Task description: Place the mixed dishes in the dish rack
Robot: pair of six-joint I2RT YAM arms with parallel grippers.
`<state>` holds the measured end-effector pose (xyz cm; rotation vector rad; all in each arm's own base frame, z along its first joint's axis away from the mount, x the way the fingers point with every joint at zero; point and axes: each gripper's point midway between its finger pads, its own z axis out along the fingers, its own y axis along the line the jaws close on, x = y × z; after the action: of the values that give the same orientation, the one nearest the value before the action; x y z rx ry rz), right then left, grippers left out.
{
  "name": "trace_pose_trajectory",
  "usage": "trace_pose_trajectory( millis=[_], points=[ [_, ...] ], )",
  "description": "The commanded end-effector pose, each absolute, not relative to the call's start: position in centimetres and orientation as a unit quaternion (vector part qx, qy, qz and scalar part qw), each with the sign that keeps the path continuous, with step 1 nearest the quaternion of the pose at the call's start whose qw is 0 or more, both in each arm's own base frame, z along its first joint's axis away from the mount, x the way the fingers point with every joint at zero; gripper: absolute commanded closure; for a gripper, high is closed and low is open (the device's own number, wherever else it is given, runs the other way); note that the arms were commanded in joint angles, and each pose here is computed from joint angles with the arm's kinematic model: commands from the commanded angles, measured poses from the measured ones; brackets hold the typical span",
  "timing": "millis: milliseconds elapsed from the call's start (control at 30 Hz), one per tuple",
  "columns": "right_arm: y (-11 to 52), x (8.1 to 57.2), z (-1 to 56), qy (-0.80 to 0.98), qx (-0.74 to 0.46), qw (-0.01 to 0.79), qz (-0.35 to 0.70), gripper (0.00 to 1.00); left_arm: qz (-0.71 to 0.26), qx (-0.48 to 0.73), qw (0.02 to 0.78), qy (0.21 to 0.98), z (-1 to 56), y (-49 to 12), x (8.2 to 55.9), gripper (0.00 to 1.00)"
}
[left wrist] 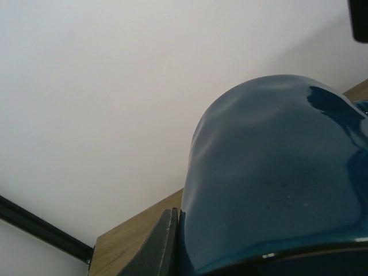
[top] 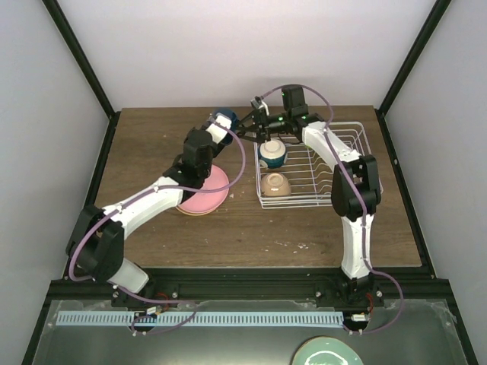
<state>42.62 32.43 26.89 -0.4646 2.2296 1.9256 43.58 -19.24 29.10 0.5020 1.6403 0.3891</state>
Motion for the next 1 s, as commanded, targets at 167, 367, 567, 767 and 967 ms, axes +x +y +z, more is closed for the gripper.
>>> trace_pose_trajectory(
  millis=[167,367,567,767,967],
  points=[
    [34.2,41.4,29.0,0.709,-0.201,0.062,0.673,0.55,0.148,0.169,0.691,0.687,33.5,-20.0,44.2,1.00],
    [34.1,41.2,29.1,0.706,-0.206,0.060,0.675,0.80,0.146,0.169,0.686,0.692,32.7,-20.3,44.4,1.00],
    [34.1,41.3,29.4,0.707,-0.209,0.070,0.672,0.94,0.149,0.170,0.678,0.699,32.0,-20.5,44.7,1.00],
    [33.5,42.5,29.0,0.726,-0.198,0.097,0.651,0.97,0.152,0.167,0.669,0.708,31.4,-20.2,44.6,0.74],
    [32.0,43.9,28.6,0.749,-0.178,0.130,0.624,0.98,0.150,0.168,0.649,0.727,29.9,-19.8,44.2,0.31]
  ],
)
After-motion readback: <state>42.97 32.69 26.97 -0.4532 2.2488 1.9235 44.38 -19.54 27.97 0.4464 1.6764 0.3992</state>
